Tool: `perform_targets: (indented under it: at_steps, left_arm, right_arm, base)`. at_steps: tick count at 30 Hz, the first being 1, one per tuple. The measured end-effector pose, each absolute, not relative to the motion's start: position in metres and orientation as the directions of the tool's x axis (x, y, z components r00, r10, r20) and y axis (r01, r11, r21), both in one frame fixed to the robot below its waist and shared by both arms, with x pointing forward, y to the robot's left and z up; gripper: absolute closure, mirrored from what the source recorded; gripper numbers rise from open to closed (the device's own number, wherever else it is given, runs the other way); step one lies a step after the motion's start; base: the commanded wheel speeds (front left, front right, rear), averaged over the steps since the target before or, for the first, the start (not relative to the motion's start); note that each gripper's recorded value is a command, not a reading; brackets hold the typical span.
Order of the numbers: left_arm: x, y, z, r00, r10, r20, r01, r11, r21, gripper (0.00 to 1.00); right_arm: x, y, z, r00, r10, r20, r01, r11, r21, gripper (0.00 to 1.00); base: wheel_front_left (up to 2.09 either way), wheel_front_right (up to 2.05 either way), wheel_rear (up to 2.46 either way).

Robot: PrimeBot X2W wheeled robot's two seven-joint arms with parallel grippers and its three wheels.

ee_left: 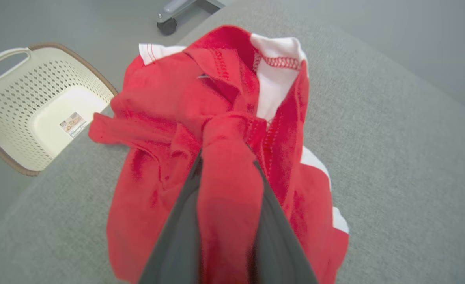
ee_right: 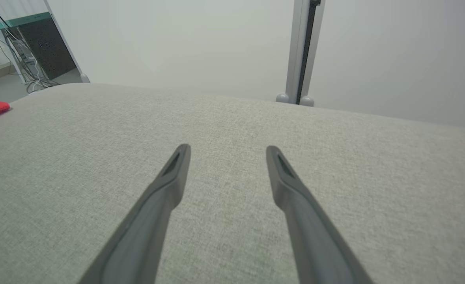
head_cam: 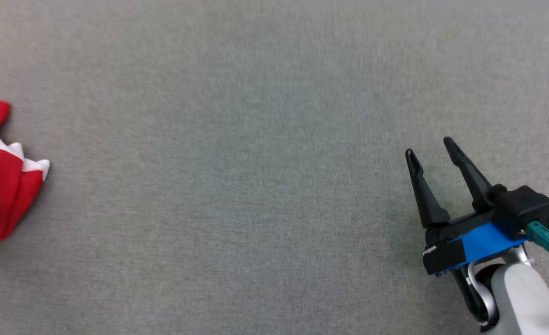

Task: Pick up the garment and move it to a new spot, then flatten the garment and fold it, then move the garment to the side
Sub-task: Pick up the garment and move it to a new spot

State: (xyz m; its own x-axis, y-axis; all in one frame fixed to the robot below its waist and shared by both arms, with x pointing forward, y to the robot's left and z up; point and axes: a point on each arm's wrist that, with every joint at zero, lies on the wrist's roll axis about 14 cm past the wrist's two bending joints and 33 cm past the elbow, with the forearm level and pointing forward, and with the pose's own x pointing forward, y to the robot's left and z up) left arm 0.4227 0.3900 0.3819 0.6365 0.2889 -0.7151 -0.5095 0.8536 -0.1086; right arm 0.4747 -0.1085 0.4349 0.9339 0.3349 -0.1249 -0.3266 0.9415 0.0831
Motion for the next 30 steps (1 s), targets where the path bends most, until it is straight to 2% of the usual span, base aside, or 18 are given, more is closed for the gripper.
perform_targets:
  at_steps: [8, 12, 15, 20, 24, 27, 30]
  left_arm:
    - [0.450, 0.386, 0.533, 0.884, 0.256, -0.392, -0.310, 0.947, -0.081, 1.00]
    - [0.462, 0.346, 0.610, 0.967, 0.143, -0.212, -0.156, 0.987, -0.046, 1.00]
    - [0.468, 0.295, 0.658, 0.995, -0.002, -0.097, -0.001, 0.999, -0.034, 1.00]
    - [0.471, 0.195, 0.696, 0.959, -0.282, -0.024, 0.283, 0.959, 0.004, 1.00]
    - [0.465, 0.116, 0.688, 0.872, -0.487, -0.048, 0.487, 0.873, -0.001, 1.00]
    - [0.458, 0.064, 0.661, 0.791, -0.603, -0.105, 0.604, 0.797, -0.026, 1.00]
    - [0.454, 0.030, 0.609, 0.723, -0.657, -0.216, 0.659, 0.748, -0.071, 1.00]
  right_arm:
    - [0.449, -0.098, 0.480, 0.942, 0.335, -0.022, -0.331, 0.938, 0.107, 0.00]
    - [0.433, -0.110, 0.498, 0.954, 0.301, 0.016, -0.301, 0.948, 0.109, 0.00]
    - [0.422, -0.124, 0.509, 0.965, 0.259, 0.043, -0.263, 0.959, 0.106, 0.00]
    - [0.409, -0.145, 0.521, 0.978, 0.197, 0.072, -0.204, 0.974, 0.104, 0.00]
    - [0.401, -0.160, 0.524, 0.985, 0.151, 0.079, -0.158, 0.982, 0.104, 0.00]
    - [0.397, -0.172, 0.523, 0.990, 0.116, 0.075, -0.124, 0.986, 0.108, 0.00]
    - [0.395, -0.179, 0.519, 0.994, 0.092, 0.061, -0.099, 0.989, 0.111, 0.00]
  base:
    - [0.00, 0.00, 0.00]
    - [0.00, 0.00, 0.00]
    - [0.00, 0.00, 0.00]
    - [0.00, 0.00, 0.00]
    - [0.00, 0.00, 0.00]
    - [0.00, 0.00, 0.00]
    - [0.00, 0.00, 0.00]
